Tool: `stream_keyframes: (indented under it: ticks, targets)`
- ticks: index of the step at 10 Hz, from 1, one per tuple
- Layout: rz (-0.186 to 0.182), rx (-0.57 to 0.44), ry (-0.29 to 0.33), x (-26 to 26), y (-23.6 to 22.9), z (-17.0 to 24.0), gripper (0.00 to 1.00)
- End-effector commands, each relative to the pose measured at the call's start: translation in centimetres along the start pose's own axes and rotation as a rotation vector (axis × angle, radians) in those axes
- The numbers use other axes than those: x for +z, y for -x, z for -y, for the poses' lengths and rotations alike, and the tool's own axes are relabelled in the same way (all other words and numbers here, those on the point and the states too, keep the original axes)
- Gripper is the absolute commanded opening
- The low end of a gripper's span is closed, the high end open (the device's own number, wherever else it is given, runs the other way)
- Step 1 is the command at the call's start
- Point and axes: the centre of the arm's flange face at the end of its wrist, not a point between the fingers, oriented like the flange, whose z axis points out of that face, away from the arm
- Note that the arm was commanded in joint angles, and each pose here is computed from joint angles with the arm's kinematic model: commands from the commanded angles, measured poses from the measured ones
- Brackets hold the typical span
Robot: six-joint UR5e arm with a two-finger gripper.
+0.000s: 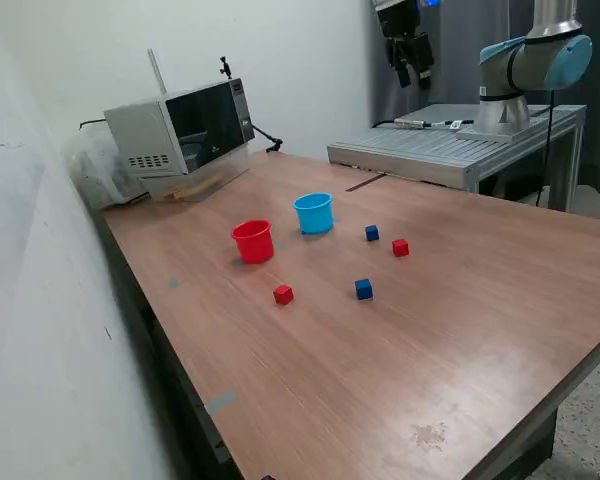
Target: Place red objects in the red bin, and blue objects in the blue bin.
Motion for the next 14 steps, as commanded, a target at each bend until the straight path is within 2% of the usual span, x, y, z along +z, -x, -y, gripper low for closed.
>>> stream_keyframes:
  ticks: [1,2,5,8,11,12,14]
  targets:
    - [-0.038,0.07,0.093,2.0,-1.9,-4.9,1.0]
    - [-0.044,0.097,0.111,3.7,-2.3,-6.6,1.0]
    - [-0.048,0.155,0.106,10.8,-3.4,-11.1,1.0]
    - [-0.025,0.166,0.049,17.9,-3.7,-14.5,1.0]
    - [-0.011,0.169,0.016,22.5,-3.7,-15.7,1.0]
    - [-0.017,0.168,0.033,22.4,-3.8,-16.2,1.0]
    - [-0.013,0.168,0.026,23.2,-3.9,-16.6,1.0]
